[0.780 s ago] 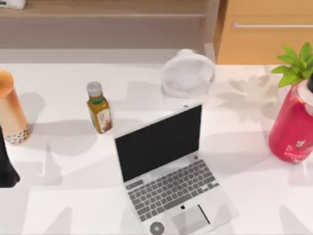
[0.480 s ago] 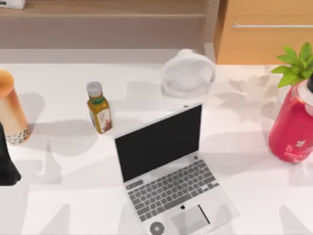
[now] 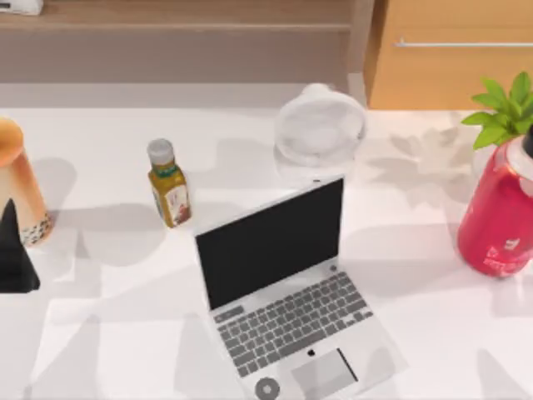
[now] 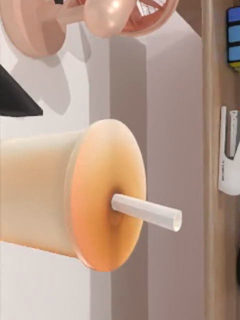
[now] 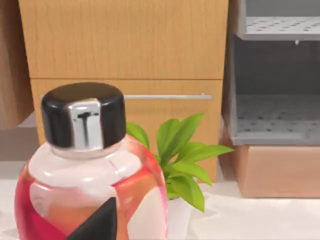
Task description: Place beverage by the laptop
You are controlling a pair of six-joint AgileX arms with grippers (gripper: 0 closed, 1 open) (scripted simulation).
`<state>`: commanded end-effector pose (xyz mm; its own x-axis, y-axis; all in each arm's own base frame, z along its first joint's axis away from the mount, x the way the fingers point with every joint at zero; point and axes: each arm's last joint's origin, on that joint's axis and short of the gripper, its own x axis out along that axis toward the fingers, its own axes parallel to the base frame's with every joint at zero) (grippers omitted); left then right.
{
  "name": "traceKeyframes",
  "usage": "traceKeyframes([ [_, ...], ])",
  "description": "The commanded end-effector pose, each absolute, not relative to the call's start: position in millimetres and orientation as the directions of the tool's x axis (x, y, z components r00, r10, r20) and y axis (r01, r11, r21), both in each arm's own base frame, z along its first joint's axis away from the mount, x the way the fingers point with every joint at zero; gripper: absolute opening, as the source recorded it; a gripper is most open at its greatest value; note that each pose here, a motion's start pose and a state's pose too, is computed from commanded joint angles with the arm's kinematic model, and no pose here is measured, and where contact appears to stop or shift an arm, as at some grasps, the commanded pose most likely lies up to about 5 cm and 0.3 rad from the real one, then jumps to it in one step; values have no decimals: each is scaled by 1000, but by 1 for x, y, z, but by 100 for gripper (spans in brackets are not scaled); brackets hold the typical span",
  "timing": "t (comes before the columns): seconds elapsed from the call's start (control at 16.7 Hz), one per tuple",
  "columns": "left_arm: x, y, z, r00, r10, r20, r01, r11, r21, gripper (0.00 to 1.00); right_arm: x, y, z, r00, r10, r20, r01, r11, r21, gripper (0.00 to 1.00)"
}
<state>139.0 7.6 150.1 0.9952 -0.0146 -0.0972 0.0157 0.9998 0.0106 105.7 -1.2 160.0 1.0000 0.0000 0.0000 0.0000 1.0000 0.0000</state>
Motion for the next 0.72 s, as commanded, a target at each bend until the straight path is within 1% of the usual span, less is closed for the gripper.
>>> traceKeyframes([
  [0.36, 158, 17, 133, 987, -22, -159, 22, 1000, 1, 100, 106, -1, 160, 1000, 0, 0, 0, 1000, 0, 100],
  [0.72, 167, 23, 120, 981, -27, -194, 26, 1000, -9, 100, 106, -1, 160, 1000, 0, 0, 0, 1000, 0, 100],
])
